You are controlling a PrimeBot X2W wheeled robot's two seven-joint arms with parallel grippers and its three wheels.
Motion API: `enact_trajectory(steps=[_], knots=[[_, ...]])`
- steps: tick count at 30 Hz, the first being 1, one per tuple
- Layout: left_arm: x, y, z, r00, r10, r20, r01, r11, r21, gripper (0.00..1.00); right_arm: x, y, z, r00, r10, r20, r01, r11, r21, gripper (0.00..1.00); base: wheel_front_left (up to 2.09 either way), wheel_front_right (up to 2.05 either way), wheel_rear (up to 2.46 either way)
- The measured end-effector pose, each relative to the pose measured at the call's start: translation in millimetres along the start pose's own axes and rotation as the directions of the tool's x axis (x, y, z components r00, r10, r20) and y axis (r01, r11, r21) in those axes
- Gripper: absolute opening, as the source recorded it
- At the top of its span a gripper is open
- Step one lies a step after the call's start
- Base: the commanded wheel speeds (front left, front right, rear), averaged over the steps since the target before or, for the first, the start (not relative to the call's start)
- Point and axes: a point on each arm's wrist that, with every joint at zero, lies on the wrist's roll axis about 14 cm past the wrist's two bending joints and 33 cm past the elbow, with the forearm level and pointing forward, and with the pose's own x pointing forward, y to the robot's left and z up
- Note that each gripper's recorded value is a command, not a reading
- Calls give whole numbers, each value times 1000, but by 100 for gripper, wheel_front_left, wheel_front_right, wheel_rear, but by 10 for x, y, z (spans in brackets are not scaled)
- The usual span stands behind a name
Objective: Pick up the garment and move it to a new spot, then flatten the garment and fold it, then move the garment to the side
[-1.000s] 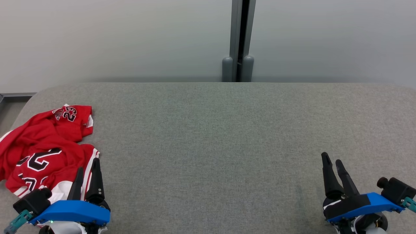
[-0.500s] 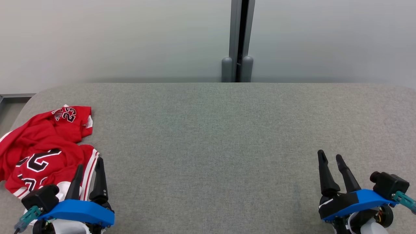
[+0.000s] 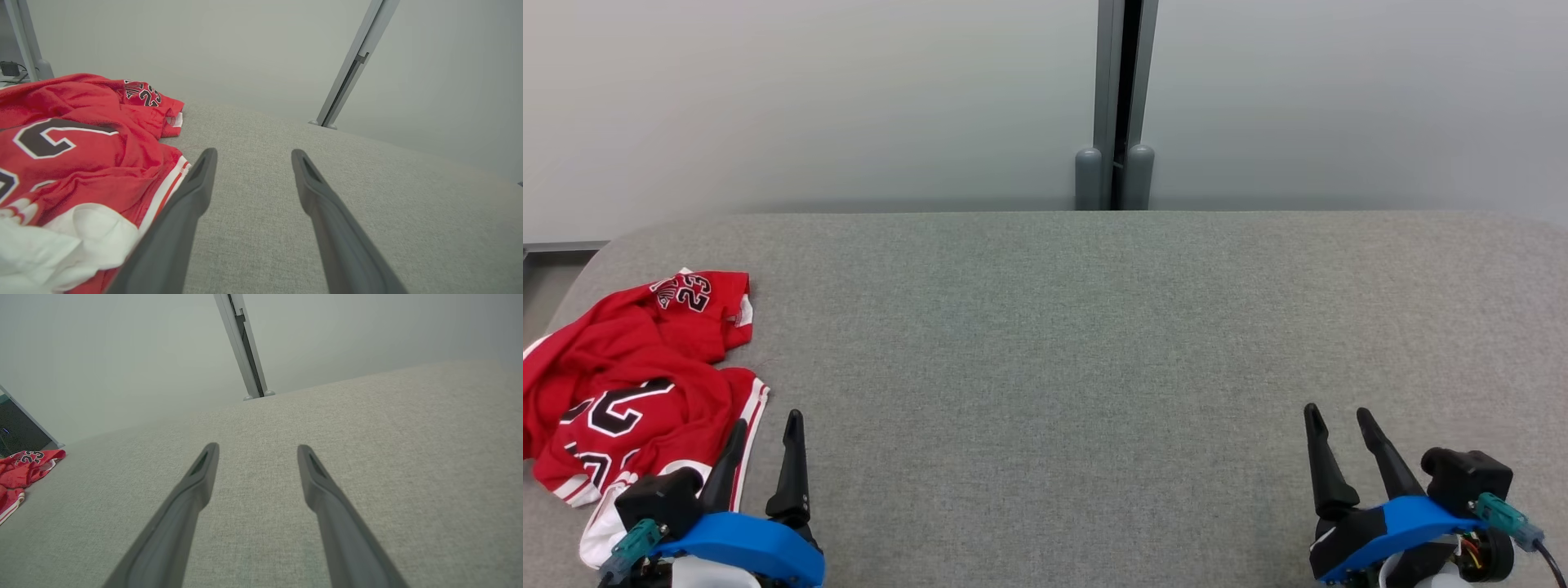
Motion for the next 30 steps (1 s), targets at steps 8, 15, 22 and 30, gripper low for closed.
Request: enact_trajectory(steps=[8, 15, 22, 30], knots=[[-27, -9, -20, 1000, -15, -4, 16, 994, 110, 100, -26, 21, -35, 1000, 16, -6, -17, 996, -89, 100, 0, 0, 0], [-57, -16, -64, 1000, -17, -7, 18, 988, 154, 100, -69, -46, -40, 1000, 3, -3, -3, 991, -134, 100, 0, 0, 0], [-103, 24, -122, 1000, 0, -14, 2, 985, 175, 100, -119, -124, -114, 1000, -17, -20, 13, 987, -160, 100, 0, 0, 0], [-114, 22, -130, 1000, -3, -9, 5, 977, 213, 100, -118, -121, -137, 1000, -9, -24, 4, 979, -202, 100, 0, 0, 0]])
